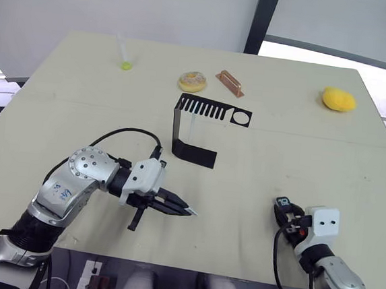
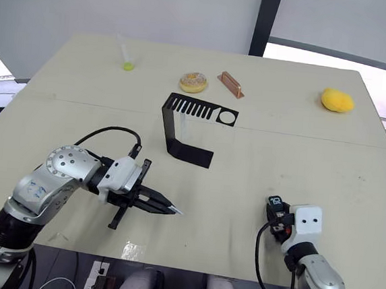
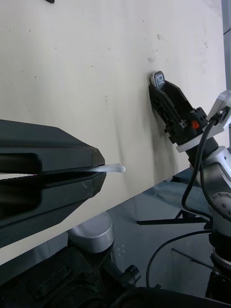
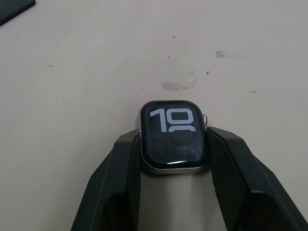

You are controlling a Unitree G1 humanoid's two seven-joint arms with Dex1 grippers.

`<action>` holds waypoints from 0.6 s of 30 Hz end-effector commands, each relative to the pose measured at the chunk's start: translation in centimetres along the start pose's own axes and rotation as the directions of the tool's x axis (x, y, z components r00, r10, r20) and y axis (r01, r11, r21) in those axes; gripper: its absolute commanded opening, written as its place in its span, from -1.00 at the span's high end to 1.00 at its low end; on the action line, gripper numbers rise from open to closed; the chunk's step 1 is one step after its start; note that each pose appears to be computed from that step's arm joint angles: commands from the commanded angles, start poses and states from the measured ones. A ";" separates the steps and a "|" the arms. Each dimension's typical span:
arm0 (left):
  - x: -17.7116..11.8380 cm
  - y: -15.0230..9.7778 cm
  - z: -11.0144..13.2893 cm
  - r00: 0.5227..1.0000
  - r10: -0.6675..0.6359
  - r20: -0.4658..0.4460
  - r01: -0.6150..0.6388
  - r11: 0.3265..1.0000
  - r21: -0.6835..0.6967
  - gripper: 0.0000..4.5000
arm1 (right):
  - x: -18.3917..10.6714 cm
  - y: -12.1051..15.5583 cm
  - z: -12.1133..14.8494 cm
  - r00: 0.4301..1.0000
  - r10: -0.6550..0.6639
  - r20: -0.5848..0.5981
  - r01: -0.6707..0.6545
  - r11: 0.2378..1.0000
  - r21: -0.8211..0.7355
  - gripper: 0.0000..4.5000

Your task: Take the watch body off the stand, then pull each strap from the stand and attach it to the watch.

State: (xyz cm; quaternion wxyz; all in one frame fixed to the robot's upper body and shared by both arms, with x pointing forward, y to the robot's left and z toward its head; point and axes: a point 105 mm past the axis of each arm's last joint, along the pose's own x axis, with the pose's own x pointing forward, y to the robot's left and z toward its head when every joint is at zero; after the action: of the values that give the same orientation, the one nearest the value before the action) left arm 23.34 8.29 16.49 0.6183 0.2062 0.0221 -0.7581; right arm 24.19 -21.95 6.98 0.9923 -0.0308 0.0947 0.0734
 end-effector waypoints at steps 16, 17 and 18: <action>-0.4 0.4 -0.2 0.999 0.039 -0.002 -0.039 0.999 0.031 1.00 | 0.2 -0.8 0.0 0.990 0.138 -0.032 -0.141 0.984 -0.105 0.33; -0.4 0.3 -0.3 0.999 0.037 -0.006 -0.037 0.999 0.031 1.00 | 0.1 -0.9 -0.1 0.990 0.140 -0.036 -0.143 0.984 -0.104 0.33; -0.4 0.3 -0.3 0.999 0.037 -0.008 -0.036 0.999 0.030 1.00 | 0.2 -1.0 -0.2 0.990 0.135 -0.034 -0.138 0.985 -0.106 0.33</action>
State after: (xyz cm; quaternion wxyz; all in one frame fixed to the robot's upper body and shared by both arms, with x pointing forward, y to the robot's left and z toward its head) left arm 23.86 8.69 15.85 0.6300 0.2074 0.0245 -0.7480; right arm 24.77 -23.00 7.34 0.9832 -0.0764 0.0962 0.1349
